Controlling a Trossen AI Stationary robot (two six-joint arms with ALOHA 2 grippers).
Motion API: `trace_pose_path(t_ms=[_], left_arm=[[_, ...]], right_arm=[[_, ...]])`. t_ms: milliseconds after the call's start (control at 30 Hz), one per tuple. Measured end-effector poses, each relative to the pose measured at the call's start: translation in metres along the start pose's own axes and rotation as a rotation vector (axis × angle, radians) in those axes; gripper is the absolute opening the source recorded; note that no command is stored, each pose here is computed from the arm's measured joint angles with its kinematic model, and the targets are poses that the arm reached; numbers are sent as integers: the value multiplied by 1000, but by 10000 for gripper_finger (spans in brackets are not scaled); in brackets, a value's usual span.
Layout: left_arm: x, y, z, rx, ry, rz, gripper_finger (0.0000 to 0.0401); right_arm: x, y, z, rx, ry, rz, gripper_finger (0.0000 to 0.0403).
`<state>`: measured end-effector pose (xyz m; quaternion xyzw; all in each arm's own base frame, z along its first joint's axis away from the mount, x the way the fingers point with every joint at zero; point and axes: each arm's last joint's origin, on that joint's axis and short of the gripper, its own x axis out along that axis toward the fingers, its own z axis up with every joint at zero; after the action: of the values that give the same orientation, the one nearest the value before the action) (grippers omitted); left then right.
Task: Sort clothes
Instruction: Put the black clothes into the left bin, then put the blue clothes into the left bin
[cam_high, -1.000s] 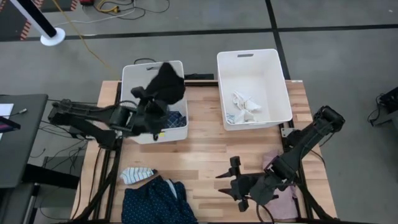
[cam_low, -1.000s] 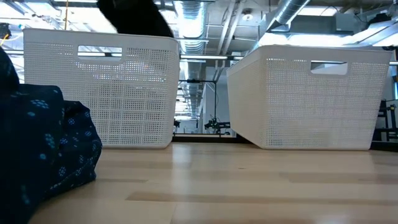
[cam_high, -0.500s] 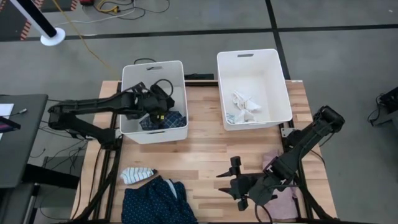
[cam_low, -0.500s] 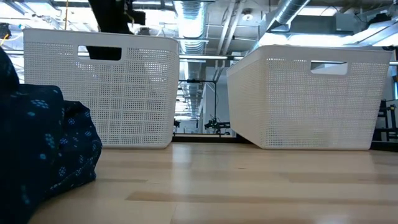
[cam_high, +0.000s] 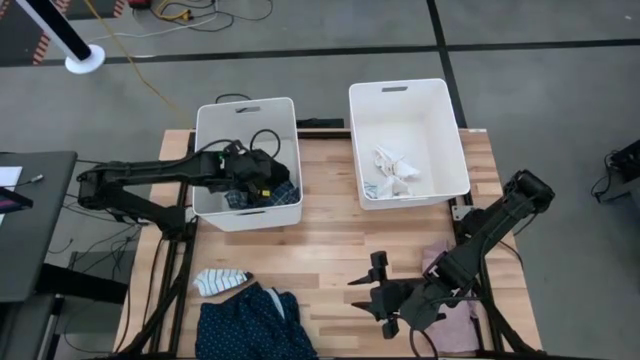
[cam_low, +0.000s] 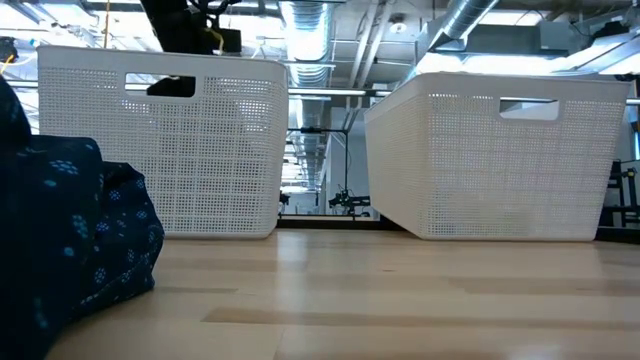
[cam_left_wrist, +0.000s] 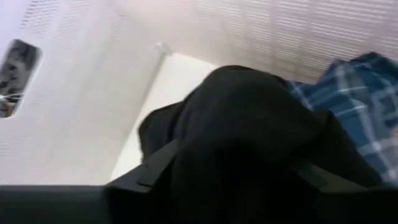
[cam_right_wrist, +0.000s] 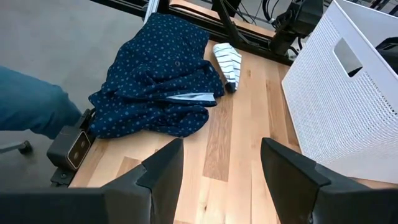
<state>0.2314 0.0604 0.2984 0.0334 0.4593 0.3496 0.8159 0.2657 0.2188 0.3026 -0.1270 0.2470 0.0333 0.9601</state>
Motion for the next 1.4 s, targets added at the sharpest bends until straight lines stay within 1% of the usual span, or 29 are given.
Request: trace_pose_path(t_ms=[133, 267, 567, 767, 967, 1067, 1200, 1400], left_arm=[[-2, -1, 1, -4, 6, -73, 220], [-12, 1, 7, -17, -26, -140, 224], [-52, 10, 21, -42, -148, -194, 225], [-80, 12, 20, -42, -235, -247, 225], [-109, 11, 17, -34, -347, -328, 225], [-124, 8, 13, -21, -410, -382, 225], [-141, 0, 3, 29, -445, -472, 225], [-166, -25, -14, 105, -450, -677, 225]], right_arm=[[0, 0, 0, 0, 0, 0, 226], [0, 0, 0, 0, 0, 0, 226], [0, 0, 0, 0, 0, -1, 226], [5, 3, -2, -15, 11, -3, 226], [14, 5, -7, -42, 32, -11, 226], [14, 5, -7, -44, 33, -12, 226], [15, 4, -6, -39, 30, -15, 226], [15, 4, -6, -43, 30, -15, 226]])
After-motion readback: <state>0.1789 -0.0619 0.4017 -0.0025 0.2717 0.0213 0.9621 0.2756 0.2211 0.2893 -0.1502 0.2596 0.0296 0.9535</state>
